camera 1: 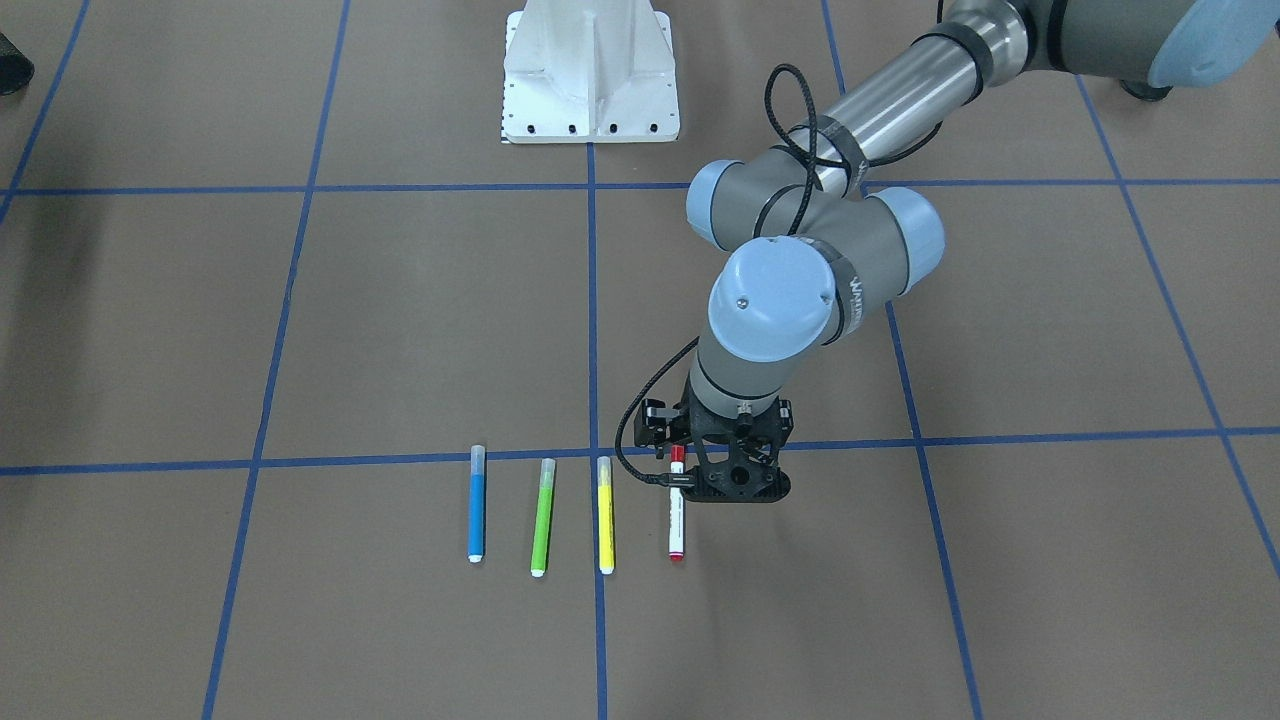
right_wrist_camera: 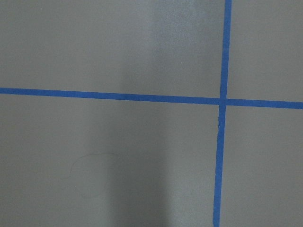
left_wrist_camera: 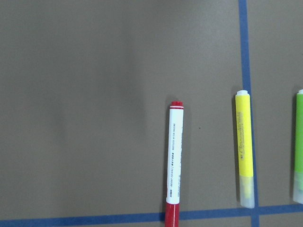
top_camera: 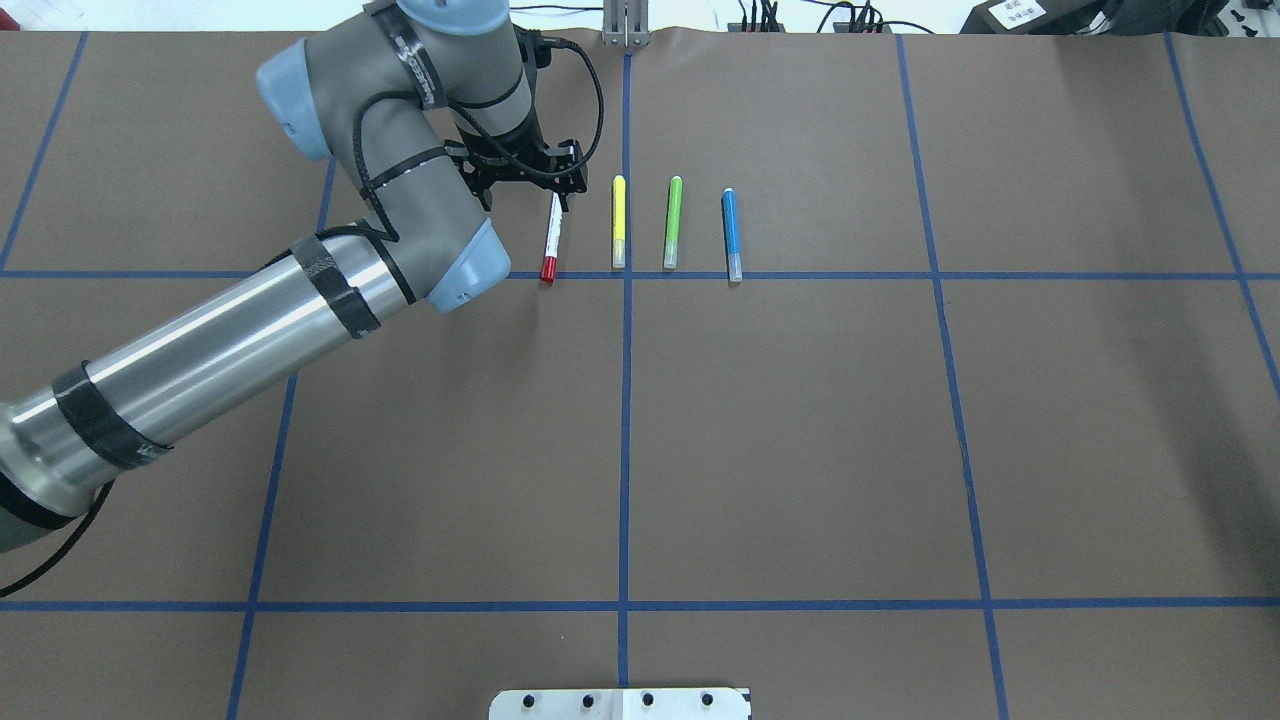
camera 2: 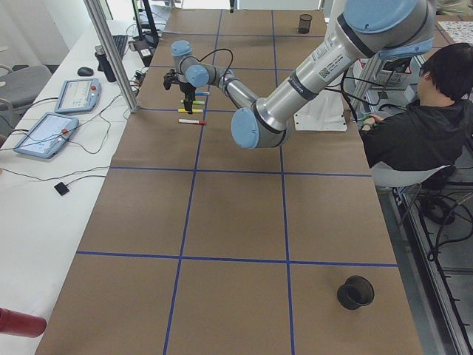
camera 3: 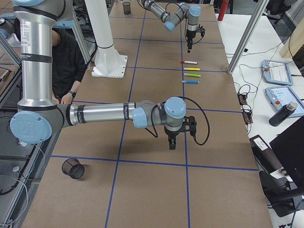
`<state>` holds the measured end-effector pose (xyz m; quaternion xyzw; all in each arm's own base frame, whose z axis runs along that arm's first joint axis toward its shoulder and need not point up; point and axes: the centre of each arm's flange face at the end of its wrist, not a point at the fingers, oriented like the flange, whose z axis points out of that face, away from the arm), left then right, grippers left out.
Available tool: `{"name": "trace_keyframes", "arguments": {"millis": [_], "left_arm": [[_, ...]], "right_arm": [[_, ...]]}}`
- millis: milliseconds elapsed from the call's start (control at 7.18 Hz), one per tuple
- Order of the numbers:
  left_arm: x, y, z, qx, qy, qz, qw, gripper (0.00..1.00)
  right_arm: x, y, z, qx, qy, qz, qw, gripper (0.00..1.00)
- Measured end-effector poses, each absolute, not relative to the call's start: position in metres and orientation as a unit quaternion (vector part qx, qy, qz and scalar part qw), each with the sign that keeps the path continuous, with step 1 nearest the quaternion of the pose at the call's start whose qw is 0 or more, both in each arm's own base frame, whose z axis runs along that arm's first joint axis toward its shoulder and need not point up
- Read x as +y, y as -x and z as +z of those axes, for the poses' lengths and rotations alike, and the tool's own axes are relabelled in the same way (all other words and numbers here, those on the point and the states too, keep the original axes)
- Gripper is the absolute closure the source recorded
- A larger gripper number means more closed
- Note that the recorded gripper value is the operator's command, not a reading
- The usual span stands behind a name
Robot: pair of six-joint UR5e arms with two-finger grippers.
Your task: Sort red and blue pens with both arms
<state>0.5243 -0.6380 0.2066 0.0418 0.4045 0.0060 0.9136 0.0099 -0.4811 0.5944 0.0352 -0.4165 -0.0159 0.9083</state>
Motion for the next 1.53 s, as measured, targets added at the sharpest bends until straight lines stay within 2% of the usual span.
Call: {"name": "trace_keyframes", "arguments": {"millis": [557,1254,1532], "left_arm": [[-0.631,-0.563,0.235,0.404,-0.058,0.018,0.913,0.13],[-0.629,-0.577,0.239,0.411,-0.063,0.026,0.909,0.2],[-0.625,-0.588,0.247,0.412,-0.061,0.032,0.908,0.28]], "right_arm": [[-0.482,-0.005,0.586,-0.44,-0.03,-0.012,0.897,0.0],[-0.529,0.05,0.518,-0.456,-0.01,0.03,0.89,0.0],[-0.54,0.067,0.498,-0.46,-0.008,0.034,0.887,0.0]]}}
